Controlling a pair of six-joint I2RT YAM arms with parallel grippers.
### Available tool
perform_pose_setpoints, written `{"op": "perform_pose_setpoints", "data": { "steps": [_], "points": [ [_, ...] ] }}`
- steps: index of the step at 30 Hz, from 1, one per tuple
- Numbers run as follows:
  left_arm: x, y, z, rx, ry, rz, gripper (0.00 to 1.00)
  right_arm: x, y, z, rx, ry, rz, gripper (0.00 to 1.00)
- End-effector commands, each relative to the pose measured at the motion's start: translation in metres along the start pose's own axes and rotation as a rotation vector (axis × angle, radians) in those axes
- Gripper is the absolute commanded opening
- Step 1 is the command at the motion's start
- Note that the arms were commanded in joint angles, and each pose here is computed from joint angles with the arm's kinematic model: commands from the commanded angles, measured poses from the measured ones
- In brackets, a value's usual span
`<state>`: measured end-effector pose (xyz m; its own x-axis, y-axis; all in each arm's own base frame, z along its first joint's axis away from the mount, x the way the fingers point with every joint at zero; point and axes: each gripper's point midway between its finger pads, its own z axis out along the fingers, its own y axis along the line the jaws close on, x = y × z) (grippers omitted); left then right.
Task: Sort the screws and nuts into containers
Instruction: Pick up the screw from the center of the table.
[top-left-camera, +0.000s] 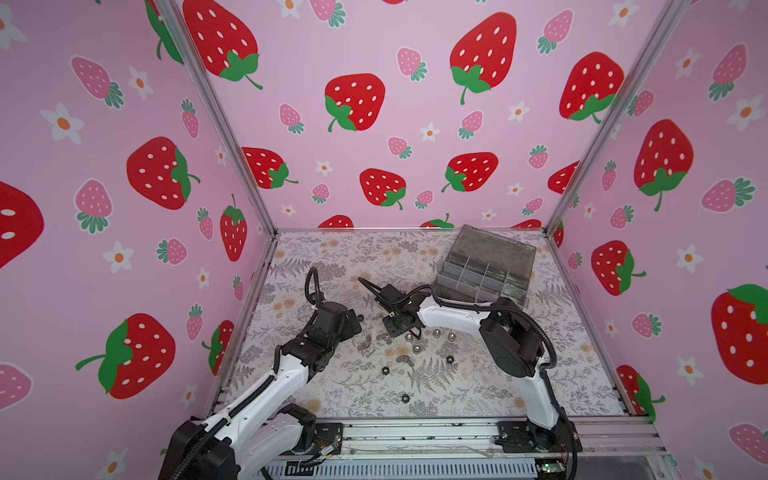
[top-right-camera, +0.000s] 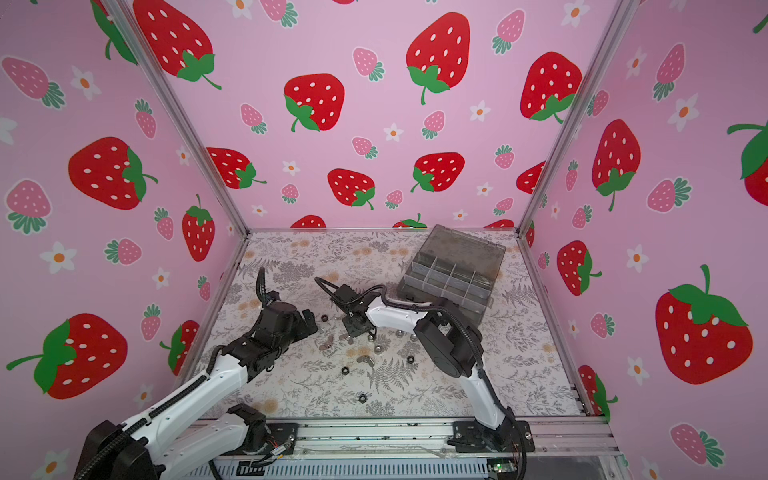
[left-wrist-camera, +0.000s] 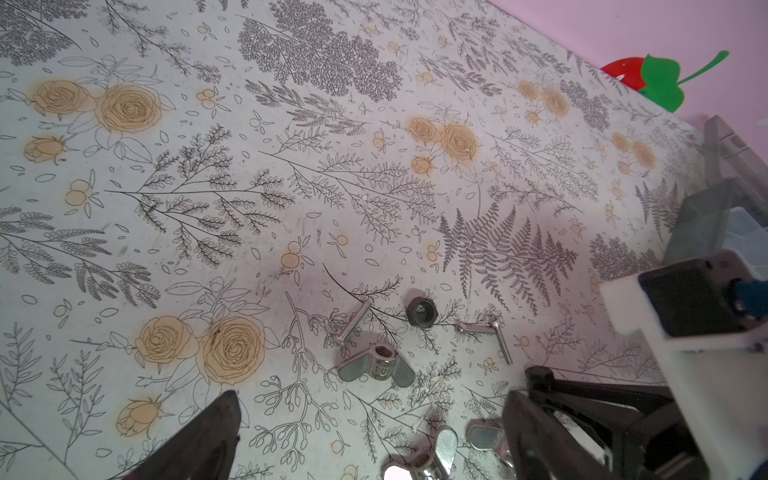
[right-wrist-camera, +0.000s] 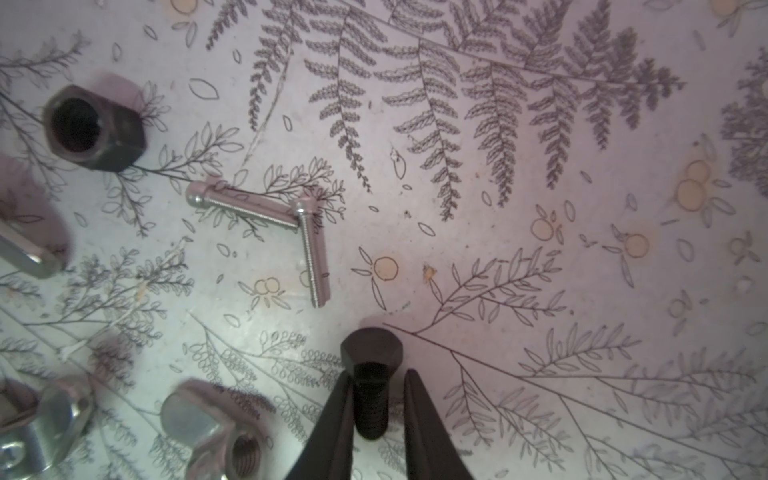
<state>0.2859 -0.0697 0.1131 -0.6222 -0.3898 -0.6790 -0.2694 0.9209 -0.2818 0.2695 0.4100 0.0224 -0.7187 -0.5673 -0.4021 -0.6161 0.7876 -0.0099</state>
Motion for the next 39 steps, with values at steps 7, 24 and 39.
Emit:
{"op": "perform_pose_setpoints", "data": {
  "steps": [7, 24, 39],
  "points": [
    [-0.001, 0.004, 0.0, -0.015, -0.008, -0.009, 0.99, 0.034, -0.005, 0.013, 0.034, 0.121, -0.025, 0.1],
    [-0.004, 0.0, -0.002, 0.009, -0.016, 0.0, 0.99, -0.015, -0.062, -0.069, 0.157, -0.14, 0.15, 0.0],
    [-0.011, -0.006, -0.004, 0.03, -0.039, 0.013, 0.99, 0.032, -0.205, -0.114, 0.263, -0.171, 0.485, 0.0]
  ]
}}
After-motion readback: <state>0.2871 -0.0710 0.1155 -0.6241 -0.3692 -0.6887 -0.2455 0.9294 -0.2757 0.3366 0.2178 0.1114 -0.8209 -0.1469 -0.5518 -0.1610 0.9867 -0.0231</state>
